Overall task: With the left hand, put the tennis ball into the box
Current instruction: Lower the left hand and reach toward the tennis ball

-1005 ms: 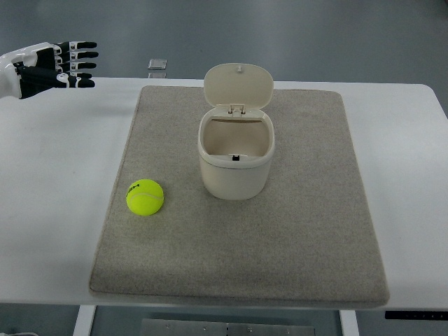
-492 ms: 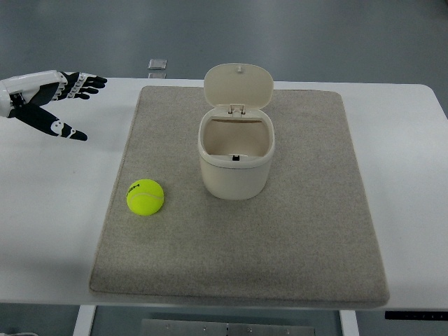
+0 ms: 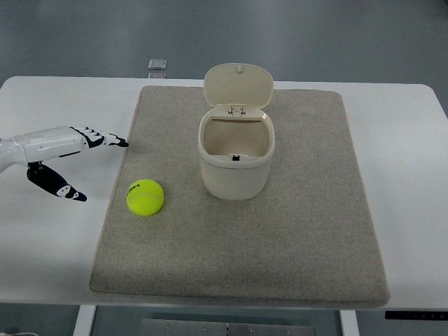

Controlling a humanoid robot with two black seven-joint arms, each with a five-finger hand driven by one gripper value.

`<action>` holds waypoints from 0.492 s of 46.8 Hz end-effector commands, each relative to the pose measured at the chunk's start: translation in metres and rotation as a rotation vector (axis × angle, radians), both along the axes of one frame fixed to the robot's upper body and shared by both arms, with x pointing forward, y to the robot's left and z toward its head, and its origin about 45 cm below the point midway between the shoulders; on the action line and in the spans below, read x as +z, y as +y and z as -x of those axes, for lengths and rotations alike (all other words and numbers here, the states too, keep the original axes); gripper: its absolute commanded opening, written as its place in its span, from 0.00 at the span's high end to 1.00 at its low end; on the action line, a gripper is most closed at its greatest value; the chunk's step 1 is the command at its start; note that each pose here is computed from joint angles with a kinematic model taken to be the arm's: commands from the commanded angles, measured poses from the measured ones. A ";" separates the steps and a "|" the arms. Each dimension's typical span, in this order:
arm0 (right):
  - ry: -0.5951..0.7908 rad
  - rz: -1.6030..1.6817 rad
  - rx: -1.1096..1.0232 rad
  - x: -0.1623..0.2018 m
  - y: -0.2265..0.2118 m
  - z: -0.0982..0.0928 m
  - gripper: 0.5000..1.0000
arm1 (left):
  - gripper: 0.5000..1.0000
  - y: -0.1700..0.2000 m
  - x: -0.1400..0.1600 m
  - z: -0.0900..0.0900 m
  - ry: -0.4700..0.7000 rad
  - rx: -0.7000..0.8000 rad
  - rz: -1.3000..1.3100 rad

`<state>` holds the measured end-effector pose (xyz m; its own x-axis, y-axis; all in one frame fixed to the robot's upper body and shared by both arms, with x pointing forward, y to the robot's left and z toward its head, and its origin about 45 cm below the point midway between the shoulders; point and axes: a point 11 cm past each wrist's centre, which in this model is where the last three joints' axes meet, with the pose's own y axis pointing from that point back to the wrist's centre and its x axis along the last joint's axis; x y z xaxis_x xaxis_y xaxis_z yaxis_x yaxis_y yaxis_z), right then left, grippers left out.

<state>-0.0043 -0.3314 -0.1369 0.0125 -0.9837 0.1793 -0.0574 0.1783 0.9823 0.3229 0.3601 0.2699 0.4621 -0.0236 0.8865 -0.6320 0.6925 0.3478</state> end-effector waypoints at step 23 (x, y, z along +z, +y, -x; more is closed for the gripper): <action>0.000 0.000 -0.001 0.000 0.000 0.000 0.20 | 0.02 -0.050 -0.021 0.006 -0.128 -0.244 -0.117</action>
